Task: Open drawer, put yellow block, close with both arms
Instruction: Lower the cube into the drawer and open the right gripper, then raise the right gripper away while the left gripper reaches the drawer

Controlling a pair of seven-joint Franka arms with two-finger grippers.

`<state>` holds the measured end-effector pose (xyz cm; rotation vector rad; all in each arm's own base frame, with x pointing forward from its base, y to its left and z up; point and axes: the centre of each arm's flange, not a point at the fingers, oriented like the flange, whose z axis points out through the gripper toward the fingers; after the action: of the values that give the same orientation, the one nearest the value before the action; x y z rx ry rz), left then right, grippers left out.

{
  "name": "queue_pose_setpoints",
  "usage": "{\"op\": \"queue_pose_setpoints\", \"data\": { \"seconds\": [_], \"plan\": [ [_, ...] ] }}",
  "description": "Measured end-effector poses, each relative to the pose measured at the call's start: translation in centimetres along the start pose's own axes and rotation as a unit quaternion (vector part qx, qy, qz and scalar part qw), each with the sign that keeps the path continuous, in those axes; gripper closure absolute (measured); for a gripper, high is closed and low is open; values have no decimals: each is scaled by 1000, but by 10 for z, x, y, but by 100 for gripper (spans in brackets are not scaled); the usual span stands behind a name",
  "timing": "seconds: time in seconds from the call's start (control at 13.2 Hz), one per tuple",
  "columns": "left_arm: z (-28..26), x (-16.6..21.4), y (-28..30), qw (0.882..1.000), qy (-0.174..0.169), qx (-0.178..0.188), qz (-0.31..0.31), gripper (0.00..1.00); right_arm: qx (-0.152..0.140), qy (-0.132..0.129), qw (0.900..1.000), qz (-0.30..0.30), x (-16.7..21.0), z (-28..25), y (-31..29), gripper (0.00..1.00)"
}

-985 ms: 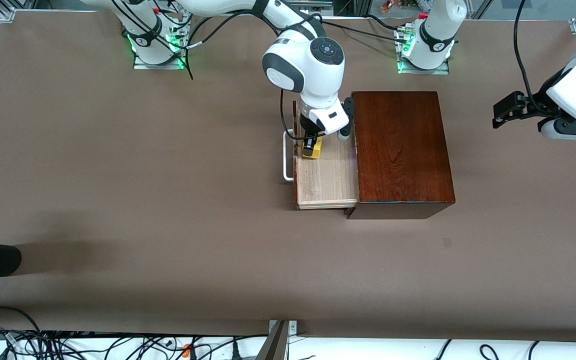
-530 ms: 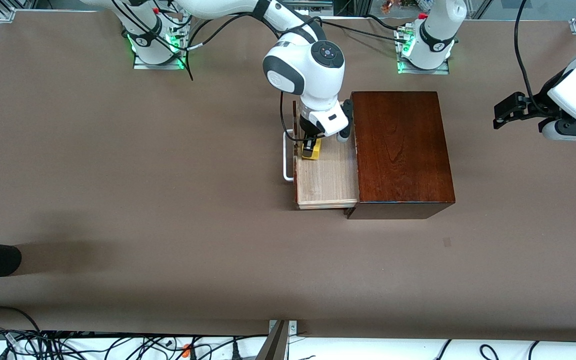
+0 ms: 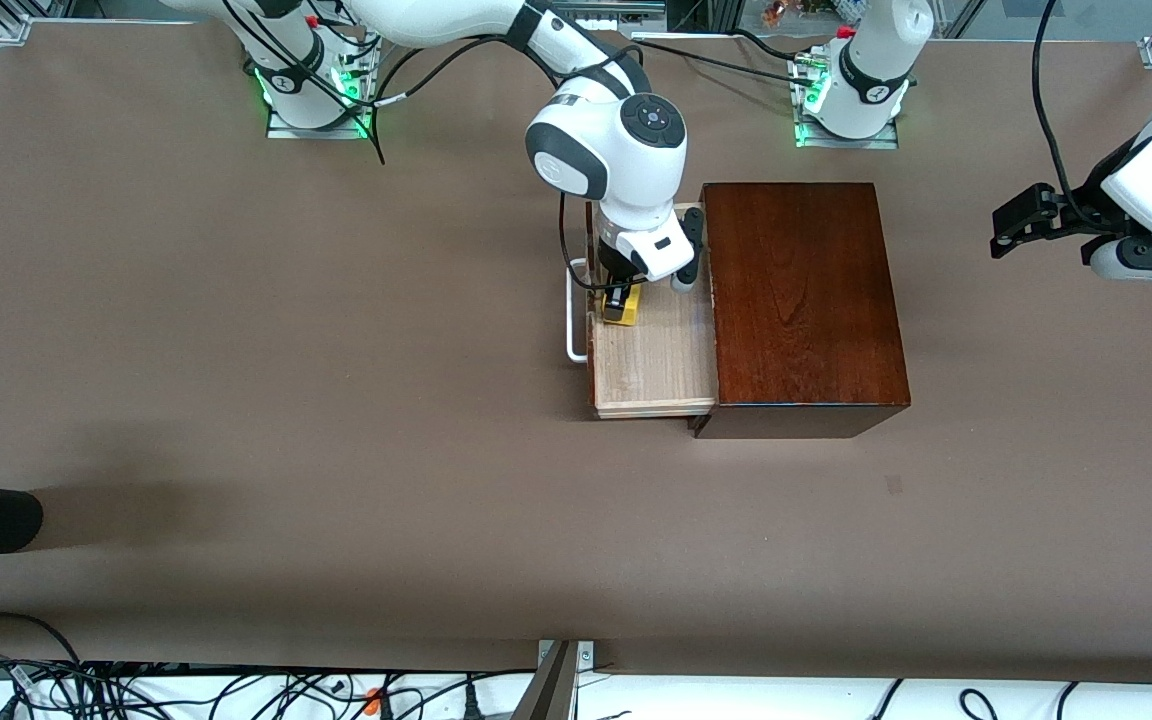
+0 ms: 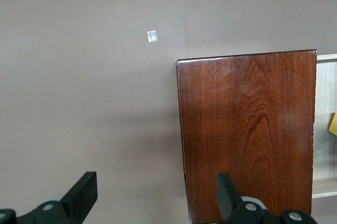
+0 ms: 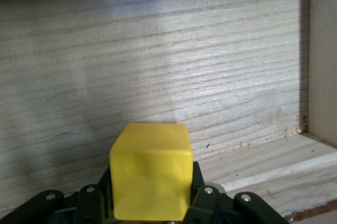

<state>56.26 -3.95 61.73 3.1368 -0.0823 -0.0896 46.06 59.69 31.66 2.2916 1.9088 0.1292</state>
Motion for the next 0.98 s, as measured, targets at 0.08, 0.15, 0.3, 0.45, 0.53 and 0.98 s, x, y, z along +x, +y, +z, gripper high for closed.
{"op": "queue_pose_setpoints", "data": {
  "seconds": [0.08, 0.15, 0.3, 0.45, 0.53, 0.98],
  "plan": [
    [0, 0, 0, 1000, 0, 0, 0, 0, -2, 2, 1000, 1, 0, -2, 3, 30],
    [0, 0, 0, 1000, 0, 0, 0, 0, -3, 4, 1000, 3, -1, -4, 6, 22],
    [0, 0, 0, 1000, 0, 0, 0, 0, -7, 11, 1000, 8, 0, -15, 12, 1],
    [0, 0, 0, 1000, 0, 0, 0, 0, -3, 17, 1000, 25, -2, -43, 26, 0],
    [0, 0, 0, 1000, 0, 0, 0, 0, 2, 19, 999, 40, -7, -66, 37, 0],
    [11, 6, 9, 1000, -10, 0, 8, 0, -7, 41, 982, 183, -149, -218, 176, 0]
  ]
}}
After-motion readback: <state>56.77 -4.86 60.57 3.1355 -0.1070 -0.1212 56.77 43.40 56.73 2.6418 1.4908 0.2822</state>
